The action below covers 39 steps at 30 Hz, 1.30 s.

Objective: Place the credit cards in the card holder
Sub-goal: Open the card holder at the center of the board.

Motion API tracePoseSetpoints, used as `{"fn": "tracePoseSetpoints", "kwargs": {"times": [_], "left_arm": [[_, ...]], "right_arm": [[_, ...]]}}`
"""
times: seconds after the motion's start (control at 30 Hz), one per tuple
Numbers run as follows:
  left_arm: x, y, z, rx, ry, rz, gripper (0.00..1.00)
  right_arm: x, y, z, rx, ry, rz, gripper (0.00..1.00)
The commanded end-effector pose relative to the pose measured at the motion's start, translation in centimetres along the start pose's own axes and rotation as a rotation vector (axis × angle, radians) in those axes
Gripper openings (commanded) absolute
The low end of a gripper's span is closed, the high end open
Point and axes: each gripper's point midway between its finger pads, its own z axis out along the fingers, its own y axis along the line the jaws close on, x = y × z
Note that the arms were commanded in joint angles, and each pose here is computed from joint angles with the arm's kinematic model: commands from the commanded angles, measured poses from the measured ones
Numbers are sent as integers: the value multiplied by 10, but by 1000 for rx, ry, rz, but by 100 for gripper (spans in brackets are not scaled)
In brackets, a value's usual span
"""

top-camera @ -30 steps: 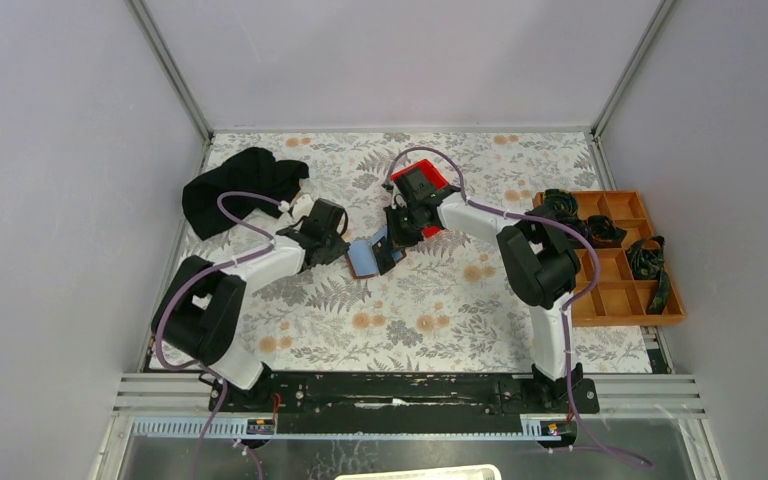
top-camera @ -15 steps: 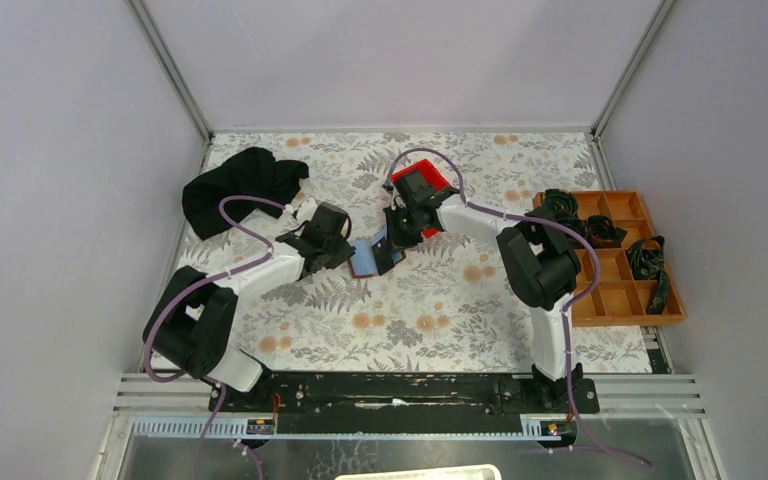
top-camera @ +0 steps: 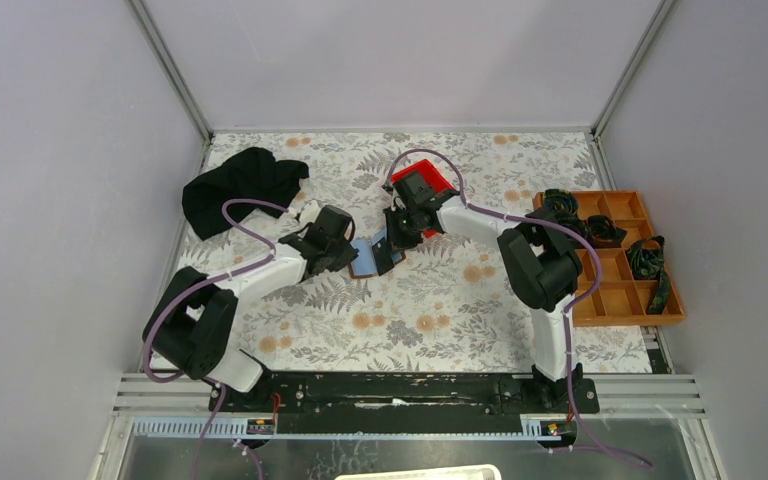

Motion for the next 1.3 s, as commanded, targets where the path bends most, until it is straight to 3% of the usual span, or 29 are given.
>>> {"fn": "tracePoseSetpoints", "kwargs": {"times": [0.0,0.2,0.43,0.73,1.27], "left_arm": [[-8,-28,-10,79,-22,-41,21],[6,-27,6,51,7,-6,15],[19,7,17,-54,18,18,11],[13,18,9,-80,-18,12,10],[29,40,21,-143,22,43,9]], "right_arm": [[24,-19,1,102,55,-10,0],[24,-19,0,105,53,-10,0],[18,-17,-5,108,32,-18,0],[5,-13,-11,112,12,-30,0],[-9,-3,-20,85,-49,-50,0]]}}
